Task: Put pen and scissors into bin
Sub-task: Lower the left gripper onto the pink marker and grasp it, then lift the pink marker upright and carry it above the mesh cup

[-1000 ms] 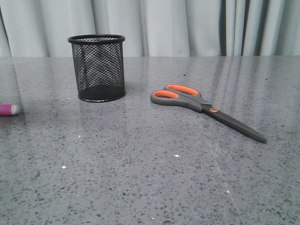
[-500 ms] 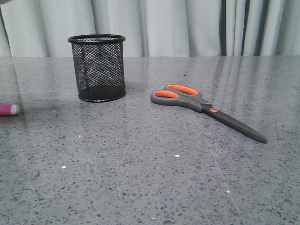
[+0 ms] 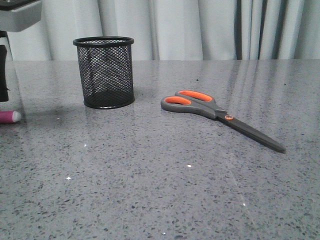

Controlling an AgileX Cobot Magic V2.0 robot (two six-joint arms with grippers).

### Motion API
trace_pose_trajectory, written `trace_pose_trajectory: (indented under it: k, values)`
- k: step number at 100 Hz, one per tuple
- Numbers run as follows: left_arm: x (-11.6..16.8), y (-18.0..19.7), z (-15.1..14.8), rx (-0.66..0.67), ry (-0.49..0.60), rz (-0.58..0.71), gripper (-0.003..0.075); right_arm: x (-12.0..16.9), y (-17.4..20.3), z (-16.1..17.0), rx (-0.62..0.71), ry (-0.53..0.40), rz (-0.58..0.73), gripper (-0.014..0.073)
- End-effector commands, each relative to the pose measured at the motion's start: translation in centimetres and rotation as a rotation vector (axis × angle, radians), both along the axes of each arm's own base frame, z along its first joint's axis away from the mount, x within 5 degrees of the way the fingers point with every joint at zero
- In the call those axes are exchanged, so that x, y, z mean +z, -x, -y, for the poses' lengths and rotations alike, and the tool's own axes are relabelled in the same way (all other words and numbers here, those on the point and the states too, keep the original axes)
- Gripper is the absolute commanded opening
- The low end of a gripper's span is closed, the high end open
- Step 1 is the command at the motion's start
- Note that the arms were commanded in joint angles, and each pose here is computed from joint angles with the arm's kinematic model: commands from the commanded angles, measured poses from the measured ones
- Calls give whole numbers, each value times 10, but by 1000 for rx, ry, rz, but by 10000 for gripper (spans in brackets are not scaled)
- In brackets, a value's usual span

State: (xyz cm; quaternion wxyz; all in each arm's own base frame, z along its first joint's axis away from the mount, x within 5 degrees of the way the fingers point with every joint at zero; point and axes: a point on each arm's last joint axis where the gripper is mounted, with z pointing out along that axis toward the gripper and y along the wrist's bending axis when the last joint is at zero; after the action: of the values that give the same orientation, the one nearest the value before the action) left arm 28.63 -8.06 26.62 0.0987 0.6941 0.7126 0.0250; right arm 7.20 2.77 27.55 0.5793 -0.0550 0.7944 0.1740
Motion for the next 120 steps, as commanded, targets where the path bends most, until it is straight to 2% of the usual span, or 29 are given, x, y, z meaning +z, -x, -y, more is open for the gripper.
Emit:
trace_pose_trajectory:
  k: [1,15,50,59,63,64,66,71,72,75,85,94,106,120]
  values:
    - [15,-5,2,10,38,85,385,18,-3,0,-6,-12,91,371]
    - [10,-10,3,13,43,98,385,18,-3,0,-6,-12,91,371]
    - [-14,-20,7,18,35,20,370,18,-3,0,-6,-12,91,371]
    - [-18,-21,10,30,61,-6,273,18,-3,0,-6,-12,91,371]
    - [-17,-20,11,38,83,-14,192,18,-3,0,-6,-12,91,371]
    - [-17,-20,12,39,87,-15,192,18,-3,0,-6,-12,91,371]
    - [-17,-20,13,43,97,-18,129,18,-3,0,-6,-12,91,371]
    - [-17,-19,13,49,103,-29,66,18,-3,0,-7,-13,93,371]
    - [-17,-18,13,49,103,-38,29,18,-3,0,-7,-13,93,371]
    - [-17,-17,13,54,108,-56,-17,18,-3,0,-7,-14,95,371]
    - [-16,-11,16,76,139,-112,-21,18,-3,0,-7,-15,98,371]
    - [-6,-7,18,134,188,-97,-22,19,-3,0,-8,-18,107,371]
    - [17,-3,20,219,291,-3,-22,21,-4,0,-10,-23,123,371]
    - [56,6,25,284,492,160,-22,22,-4,0,-13,-29,140,371]
